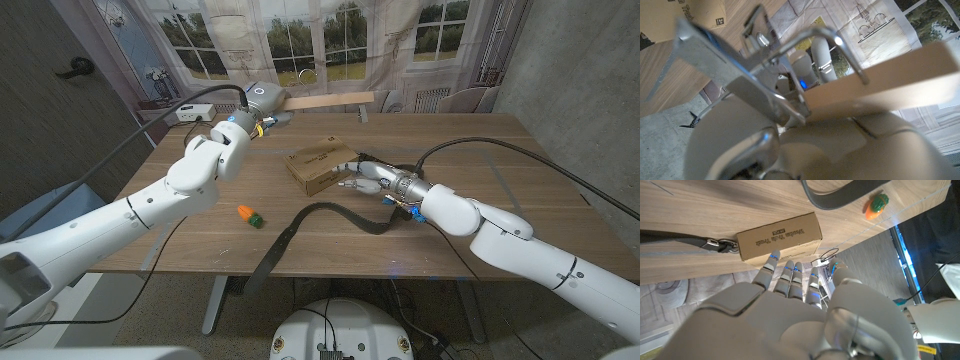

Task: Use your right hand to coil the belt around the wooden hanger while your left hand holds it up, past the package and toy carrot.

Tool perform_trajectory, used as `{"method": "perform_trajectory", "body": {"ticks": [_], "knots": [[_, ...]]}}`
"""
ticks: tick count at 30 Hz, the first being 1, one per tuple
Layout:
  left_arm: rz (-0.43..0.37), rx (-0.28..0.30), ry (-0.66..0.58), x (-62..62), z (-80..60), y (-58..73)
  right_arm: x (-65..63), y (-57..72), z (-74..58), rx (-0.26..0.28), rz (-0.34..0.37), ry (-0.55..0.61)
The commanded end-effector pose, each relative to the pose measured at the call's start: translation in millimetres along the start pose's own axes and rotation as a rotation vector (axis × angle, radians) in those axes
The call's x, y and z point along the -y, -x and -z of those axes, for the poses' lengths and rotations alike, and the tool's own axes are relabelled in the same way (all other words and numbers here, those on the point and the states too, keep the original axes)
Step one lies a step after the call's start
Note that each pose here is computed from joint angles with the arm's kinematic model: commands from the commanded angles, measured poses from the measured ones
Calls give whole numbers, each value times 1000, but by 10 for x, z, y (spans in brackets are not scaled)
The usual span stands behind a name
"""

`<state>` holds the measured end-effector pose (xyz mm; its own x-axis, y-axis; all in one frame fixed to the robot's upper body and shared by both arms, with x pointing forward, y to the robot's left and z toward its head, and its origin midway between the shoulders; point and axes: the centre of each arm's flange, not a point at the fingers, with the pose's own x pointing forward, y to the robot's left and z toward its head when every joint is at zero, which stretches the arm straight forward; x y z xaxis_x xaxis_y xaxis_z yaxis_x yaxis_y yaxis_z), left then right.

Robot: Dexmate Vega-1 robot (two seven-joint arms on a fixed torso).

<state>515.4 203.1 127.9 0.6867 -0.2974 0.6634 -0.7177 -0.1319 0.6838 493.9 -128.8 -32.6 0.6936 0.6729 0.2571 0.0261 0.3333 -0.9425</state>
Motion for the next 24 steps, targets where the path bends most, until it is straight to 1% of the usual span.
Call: {"method": "perform_trajectory", "body": {"ticks": [1, 3, 7, 14, 18, 24], "knots": [[-2, -3, -4, -50, -8, 48, -193, -122, -241, 32, -31, 141], [-2, -3, -4, -57, -4, 52, -220, -144, -282, 34, -28, 175], [-6, -3, -1, -72, 8, 60, -270, -208, -331, 44, -47, 219], [-2, -5, 1, -68, 30, 72, -337, -298, -370, 56, -91, 262], [-1, -4, 5, -63, 38, 77, -387, -337, -379, 45, -103, 303], [-3, -2, 6, -73, 47, 84, -488, -388, -353, 21, -115, 368]]}}
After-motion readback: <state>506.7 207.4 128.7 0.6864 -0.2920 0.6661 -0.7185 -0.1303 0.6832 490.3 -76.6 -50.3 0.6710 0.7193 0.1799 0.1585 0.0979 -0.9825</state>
